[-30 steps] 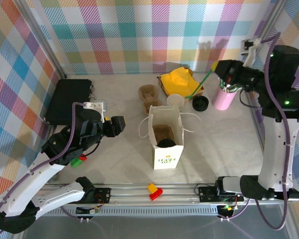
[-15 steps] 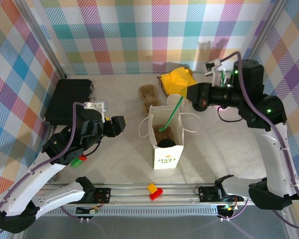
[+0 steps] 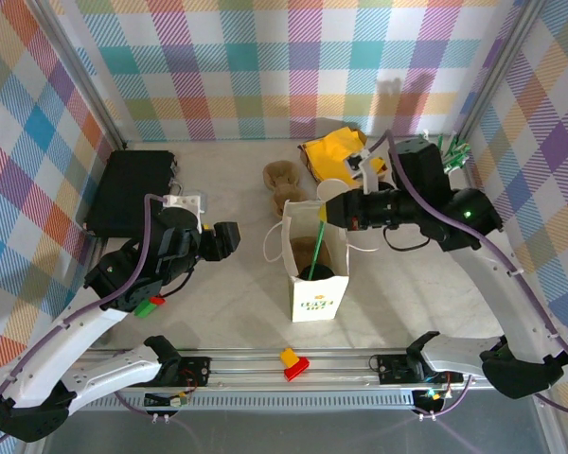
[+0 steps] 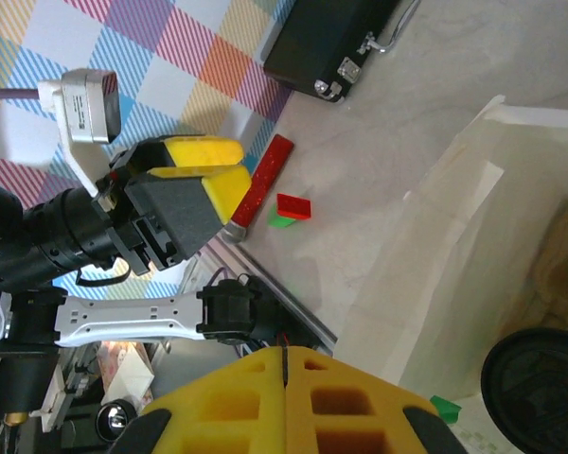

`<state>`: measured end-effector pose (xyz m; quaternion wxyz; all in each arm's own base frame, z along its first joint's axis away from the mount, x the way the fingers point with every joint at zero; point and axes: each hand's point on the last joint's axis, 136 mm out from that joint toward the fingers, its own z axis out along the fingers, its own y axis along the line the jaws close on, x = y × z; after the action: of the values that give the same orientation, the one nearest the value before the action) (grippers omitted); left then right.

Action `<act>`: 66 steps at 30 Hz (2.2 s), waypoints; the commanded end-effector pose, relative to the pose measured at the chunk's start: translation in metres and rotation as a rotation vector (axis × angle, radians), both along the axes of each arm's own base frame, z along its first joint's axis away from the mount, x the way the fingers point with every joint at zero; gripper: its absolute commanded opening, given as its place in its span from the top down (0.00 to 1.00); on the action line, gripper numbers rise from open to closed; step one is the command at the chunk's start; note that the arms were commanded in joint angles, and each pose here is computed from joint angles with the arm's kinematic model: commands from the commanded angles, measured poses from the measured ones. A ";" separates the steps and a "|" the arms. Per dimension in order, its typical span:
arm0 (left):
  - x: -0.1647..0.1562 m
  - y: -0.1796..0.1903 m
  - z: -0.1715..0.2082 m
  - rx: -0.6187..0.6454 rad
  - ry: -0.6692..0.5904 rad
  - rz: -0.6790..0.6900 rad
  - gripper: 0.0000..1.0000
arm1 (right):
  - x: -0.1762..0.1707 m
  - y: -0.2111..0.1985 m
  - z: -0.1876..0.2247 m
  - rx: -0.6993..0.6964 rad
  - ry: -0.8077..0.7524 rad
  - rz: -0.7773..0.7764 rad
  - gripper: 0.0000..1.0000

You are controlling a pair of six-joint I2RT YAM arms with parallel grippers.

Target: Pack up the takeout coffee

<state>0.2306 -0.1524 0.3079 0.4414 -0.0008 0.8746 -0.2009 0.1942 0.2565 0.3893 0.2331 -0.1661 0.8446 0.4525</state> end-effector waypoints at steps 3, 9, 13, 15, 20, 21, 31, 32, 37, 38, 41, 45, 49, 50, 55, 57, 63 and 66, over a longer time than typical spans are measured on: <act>0.001 0.003 -0.005 0.000 0.013 0.017 0.30 | 0.017 0.011 0.005 0.019 -0.059 -0.025 1.00; 0.001 0.005 -0.006 0.007 0.010 0.023 0.30 | 0.046 0.003 0.001 -0.047 -0.132 -0.147 1.00; 0.002 0.005 -0.007 0.015 0.009 0.024 0.30 | 0.063 0.003 -0.004 -0.072 -0.161 -0.198 1.00; 0.002 0.005 -0.007 0.017 0.007 0.023 0.30 | 0.069 0.005 -0.006 -0.079 -0.170 -0.207 0.96; 0.004 0.003 -0.010 0.033 0.013 0.021 0.30 | 0.083 0.013 -0.007 -0.097 -0.179 -0.206 0.82; 0.005 0.004 -0.010 0.036 0.013 0.021 0.30 | 0.085 0.013 -0.006 -0.104 -0.180 -0.209 0.78; 0.008 0.001 -0.015 0.064 0.024 0.016 0.30 | 0.157 -0.019 0.007 -0.267 -0.243 -0.403 0.52; 0.009 0.001 -0.015 0.066 0.024 0.016 0.30 | 0.167 -0.027 0.007 -0.279 -0.248 -0.441 0.51; 0.010 0.001 -0.017 0.083 0.025 0.018 0.29 | 0.229 -0.066 -0.010 -0.349 -0.246 -0.609 0.51; 0.010 0.002 -0.017 0.086 0.024 0.019 0.29 | 0.241 -0.072 -0.015 -0.364 -0.250 -0.632 0.50; 0.011 0.001 -0.018 0.092 0.024 0.019 0.29 | 0.276 -0.087 -0.035 -0.420 -0.240 -0.689 0.49; 0.013 -0.001 -0.021 0.097 0.031 0.017 0.29 | 0.320 -0.101 -0.065 -0.479 -0.223 -0.730 0.47; 0.015 -0.003 -0.022 0.100 0.031 0.016 0.29 | 0.355 -0.110 -0.095 -0.516 -0.203 -0.750 0.46; 0.016 -0.003 -0.021 0.100 0.029 0.016 0.28 | 0.361 -0.113 -0.102 -0.521 -0.194 -0.753 0.46; 0.018 -0.006 -0.021 0.098 0.020 0.009 0.28 | 0.389 -0.125 -0.139 -0.533 -0.151 -0.761 0.45; 0.019 -0.007 -0.021 0.099 0.018 0.006 0.28 | 0.397 -0.127 -0.154 -0.535 -0.141 -0.753 0.45; 0.022 -0.012 -0.022 0.096 0.019 -0.004 0.28 | 0.413 -0.123 -0.191 -0.547 -0.129 -0.676 0.41; 0.024 -0.014 -0.023 0.098 0.021 -0.007 0.28 | 0.420 -0.125 -0.207 -0.562 -0.124 -0.674 0.39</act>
<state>0.2485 -0.1644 0.2793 0.4170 0.0200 0.8955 -0.1541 0.6025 0.1250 0.1741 0.3400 0.0564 0.9350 0.0833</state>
